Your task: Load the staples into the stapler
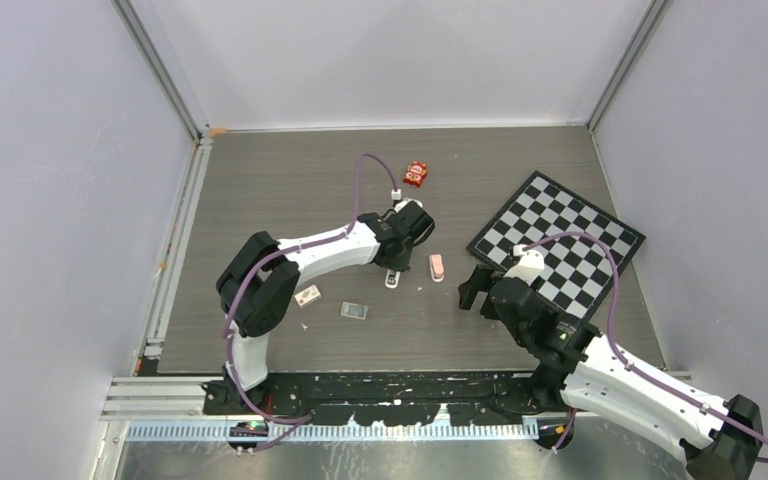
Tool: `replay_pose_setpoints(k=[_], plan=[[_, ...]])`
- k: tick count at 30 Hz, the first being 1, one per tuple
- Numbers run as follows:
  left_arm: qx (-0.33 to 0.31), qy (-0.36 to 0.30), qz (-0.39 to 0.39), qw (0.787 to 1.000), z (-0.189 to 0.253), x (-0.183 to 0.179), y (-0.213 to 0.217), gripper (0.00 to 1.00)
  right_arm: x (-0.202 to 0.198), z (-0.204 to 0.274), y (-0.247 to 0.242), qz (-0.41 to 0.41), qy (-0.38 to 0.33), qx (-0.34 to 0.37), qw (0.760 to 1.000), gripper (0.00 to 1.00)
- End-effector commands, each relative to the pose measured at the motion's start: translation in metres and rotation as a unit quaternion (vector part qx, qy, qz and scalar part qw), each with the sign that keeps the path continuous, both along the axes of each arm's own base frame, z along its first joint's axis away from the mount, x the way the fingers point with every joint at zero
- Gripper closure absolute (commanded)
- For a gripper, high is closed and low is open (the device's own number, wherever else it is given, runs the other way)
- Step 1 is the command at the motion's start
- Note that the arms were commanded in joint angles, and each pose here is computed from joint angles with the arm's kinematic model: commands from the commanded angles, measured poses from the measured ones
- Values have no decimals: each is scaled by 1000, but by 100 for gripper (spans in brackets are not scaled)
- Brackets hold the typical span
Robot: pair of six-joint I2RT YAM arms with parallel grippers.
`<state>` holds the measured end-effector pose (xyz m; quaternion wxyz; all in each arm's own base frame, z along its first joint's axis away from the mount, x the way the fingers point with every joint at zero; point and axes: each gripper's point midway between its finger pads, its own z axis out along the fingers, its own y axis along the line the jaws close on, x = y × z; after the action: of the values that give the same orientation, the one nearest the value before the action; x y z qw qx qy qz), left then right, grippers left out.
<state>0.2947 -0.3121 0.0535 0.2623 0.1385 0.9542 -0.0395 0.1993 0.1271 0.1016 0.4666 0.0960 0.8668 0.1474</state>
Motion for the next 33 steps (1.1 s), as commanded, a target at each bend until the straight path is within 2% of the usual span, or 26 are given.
replay_pose_setpoints(k=[1, 12, 33], plan=[[11, -5, 4, 1000, -2, 1, 0, 91, 5, 13, -2, -17, -22, 16, 999, 0], [26, -8, 1, 1000, -4, 0, 1, 90, 5, 13, -2, -18, -22, 16, 999, 0], [33, -12, -3, 999, 0, -3, -3, 81, 4, 13, -2, -18, -23, 20, 999, 0]])
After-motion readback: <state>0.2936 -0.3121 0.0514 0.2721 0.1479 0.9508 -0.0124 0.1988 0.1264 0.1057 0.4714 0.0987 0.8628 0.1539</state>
